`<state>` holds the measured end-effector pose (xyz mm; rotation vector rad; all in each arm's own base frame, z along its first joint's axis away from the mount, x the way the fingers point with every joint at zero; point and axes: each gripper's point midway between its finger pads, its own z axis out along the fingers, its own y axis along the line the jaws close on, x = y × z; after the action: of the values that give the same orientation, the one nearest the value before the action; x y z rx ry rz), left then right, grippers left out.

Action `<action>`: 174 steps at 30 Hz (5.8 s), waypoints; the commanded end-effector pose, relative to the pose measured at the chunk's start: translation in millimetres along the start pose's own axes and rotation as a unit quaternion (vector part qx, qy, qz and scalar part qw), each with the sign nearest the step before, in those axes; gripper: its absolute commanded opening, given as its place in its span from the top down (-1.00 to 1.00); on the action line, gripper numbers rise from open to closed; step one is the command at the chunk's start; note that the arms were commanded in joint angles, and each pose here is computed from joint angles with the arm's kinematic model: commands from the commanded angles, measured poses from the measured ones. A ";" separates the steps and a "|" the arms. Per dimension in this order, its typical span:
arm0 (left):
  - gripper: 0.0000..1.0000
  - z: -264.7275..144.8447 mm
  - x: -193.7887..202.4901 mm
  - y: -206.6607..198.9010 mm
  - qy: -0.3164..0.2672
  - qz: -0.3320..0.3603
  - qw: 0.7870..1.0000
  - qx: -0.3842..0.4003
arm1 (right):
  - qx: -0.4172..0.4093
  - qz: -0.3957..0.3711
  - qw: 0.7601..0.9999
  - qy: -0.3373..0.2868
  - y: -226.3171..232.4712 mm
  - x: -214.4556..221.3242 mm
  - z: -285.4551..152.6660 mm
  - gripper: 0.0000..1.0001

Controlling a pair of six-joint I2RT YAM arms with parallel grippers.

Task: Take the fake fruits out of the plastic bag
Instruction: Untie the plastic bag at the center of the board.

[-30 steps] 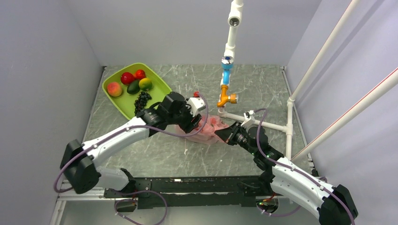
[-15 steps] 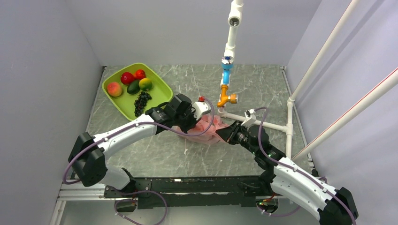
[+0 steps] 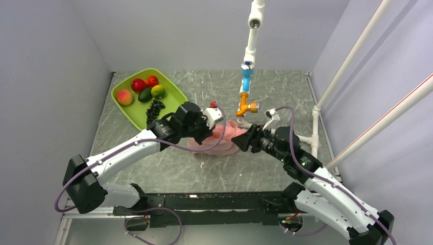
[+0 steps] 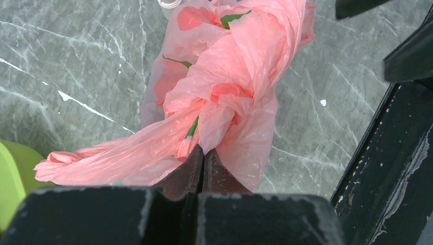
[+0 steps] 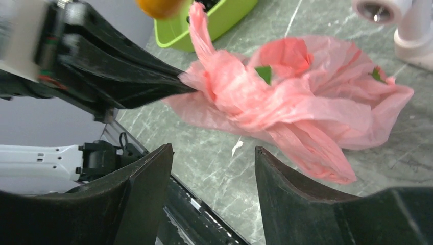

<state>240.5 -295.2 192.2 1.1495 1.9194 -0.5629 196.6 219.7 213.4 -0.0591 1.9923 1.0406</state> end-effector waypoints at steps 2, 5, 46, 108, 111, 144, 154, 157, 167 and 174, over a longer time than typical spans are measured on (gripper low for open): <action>1.00 -0.1 -16.2 -5.1 -0.027 -0.002 1.000 0.013 | -0.018 -0.035 0.999 0.017 30.6 -16.2 -6.8 -0.27; 1.00 0.5 -17.0 -8.1 -0.028 -0.003 0.999 0.021 | 0.001 -0.010 1.000 0.007 36.3 -18.1 3.7 -0.26; 1.00 2.7 -17.6 -31.9 -0.025 0.003 0.996 0.087 | 0.153 0.145 0.971 -0.116 -19.6 -3.4 58.9 0.36; -0.99 -93.6 -62.7 -19.3 -0.180 -0.061 0.978 -0.088 | -0.016 0.023 0.999 0.026 -4.1 -9.2 17.2 1.00; -0.96 -96.2 -68.2 -19.0 -0.164 -0.225 0.954 -0.109 | -0.034 0.024 0.999 0.030 2.0 -9.3 20.3 1.00; -0.99 -93.2 -37.4 -50.2 0.049 -0.046 0.906 -0.418 | -0.050 0.006 0.999 0.022 6.3 -8.0 8.6 1.00; -0.70 -145.2 36.3 -26.7 0.052 -0.145 0.885 -0.440 | -0.016 -0.022 1.000 0.010 -7.6 -9.8 2.5 1.00; -0.22 -145.9 43.7 -21.2 0.040 -0.172 0.890 -0.420 | 0.014 -0.042 0.999 0.007 -17.5 -13.2 0.5 1.00; 1.00 -117.3 28.7 -41.7 -0.024 -0.246 0.945 -0.215 | 0.232 -0.099 0.966 0.059 -85.2 -17.2 -29.4 0.37; 1.00 -120.7 -1.7 -65.9 -0.101 -0.276 0.952 -0.089 | 0.076 -0.042 0.993 0.083 -18.8 -3.7 -36.4 -0.47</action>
<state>144.4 -204.7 229.4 0.3368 2.1650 -0.4648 205.8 164.4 183.1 -0.1004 2.2440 0.6473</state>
